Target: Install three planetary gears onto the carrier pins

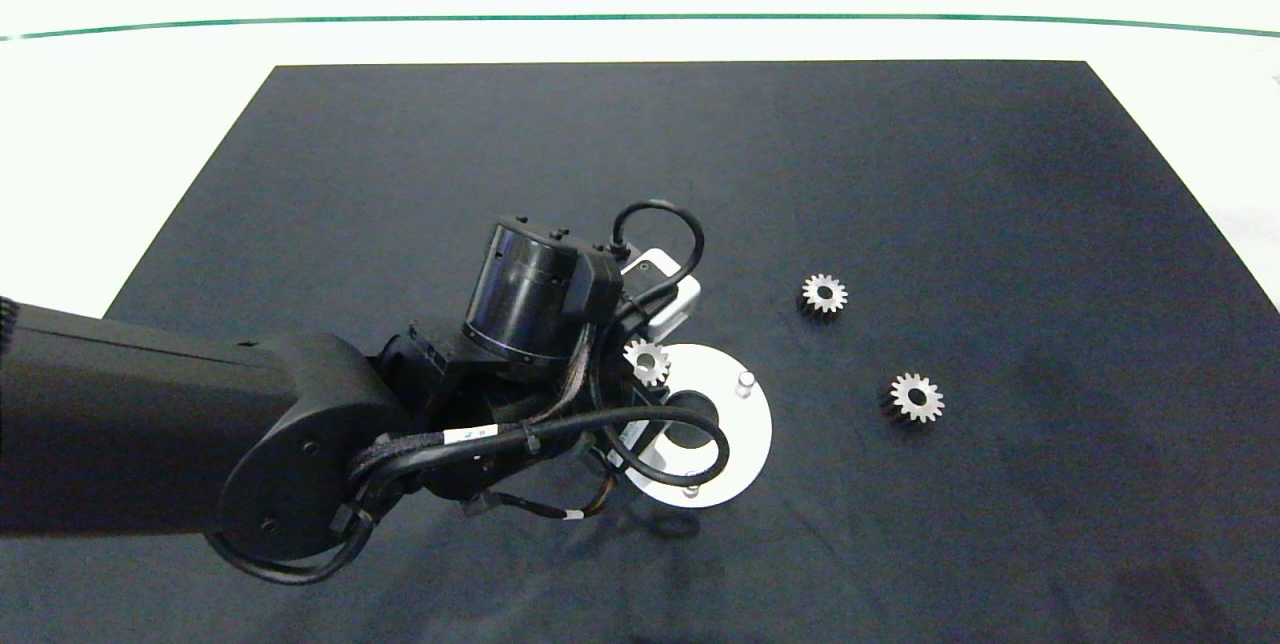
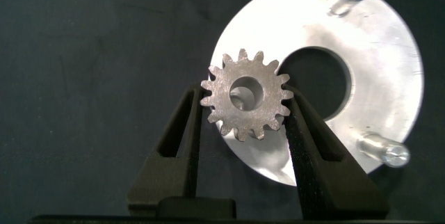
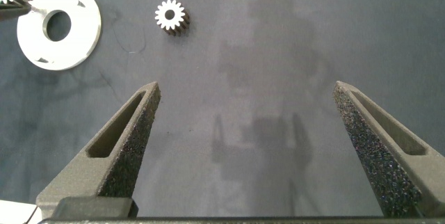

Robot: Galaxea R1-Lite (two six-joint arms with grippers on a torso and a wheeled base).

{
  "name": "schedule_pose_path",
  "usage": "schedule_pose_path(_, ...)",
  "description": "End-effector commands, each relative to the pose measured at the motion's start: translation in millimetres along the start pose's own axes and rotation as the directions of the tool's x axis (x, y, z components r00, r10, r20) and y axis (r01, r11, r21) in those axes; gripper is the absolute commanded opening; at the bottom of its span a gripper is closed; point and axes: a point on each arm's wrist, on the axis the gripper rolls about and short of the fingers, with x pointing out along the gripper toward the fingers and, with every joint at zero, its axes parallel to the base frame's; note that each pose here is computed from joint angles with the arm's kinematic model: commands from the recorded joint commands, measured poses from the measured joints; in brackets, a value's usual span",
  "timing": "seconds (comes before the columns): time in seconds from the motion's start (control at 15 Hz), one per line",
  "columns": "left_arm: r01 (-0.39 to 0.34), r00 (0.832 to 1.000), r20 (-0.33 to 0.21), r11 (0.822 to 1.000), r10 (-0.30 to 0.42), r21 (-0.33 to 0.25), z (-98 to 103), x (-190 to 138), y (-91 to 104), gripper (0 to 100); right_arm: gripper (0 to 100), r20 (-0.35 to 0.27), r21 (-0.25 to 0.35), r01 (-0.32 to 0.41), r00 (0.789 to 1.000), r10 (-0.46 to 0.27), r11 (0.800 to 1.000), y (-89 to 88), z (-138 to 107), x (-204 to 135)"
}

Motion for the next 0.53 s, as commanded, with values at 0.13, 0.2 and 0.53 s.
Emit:
schedule_pose_path(0.13,-0.018,1.0,-0.003,1.0,0.018,-0.003,-1.6,-2.5,6.4,22,100,-0.004,0.0,-0.001,1.0,0.001,1.0,0.0,-0.2,0.3)
schedule_pose_path(0.2,-0.02,1.0,0.004,1.0,0.02,-0.005,-0.5,-5.4,7.5,22,100,-0.005,0.0,-0.001,1.0,0.001,1.0,0.0,-0.6,0.5)
schedule_pose_path(0.53,-0.027,0.999,0.025,1.0,0.028,-0.014,2.8,-13.2,10.6,22,100,-0.008,-0.001,0.001,1.0,-0.001,1.0,-0.1,-1.8,0.8)
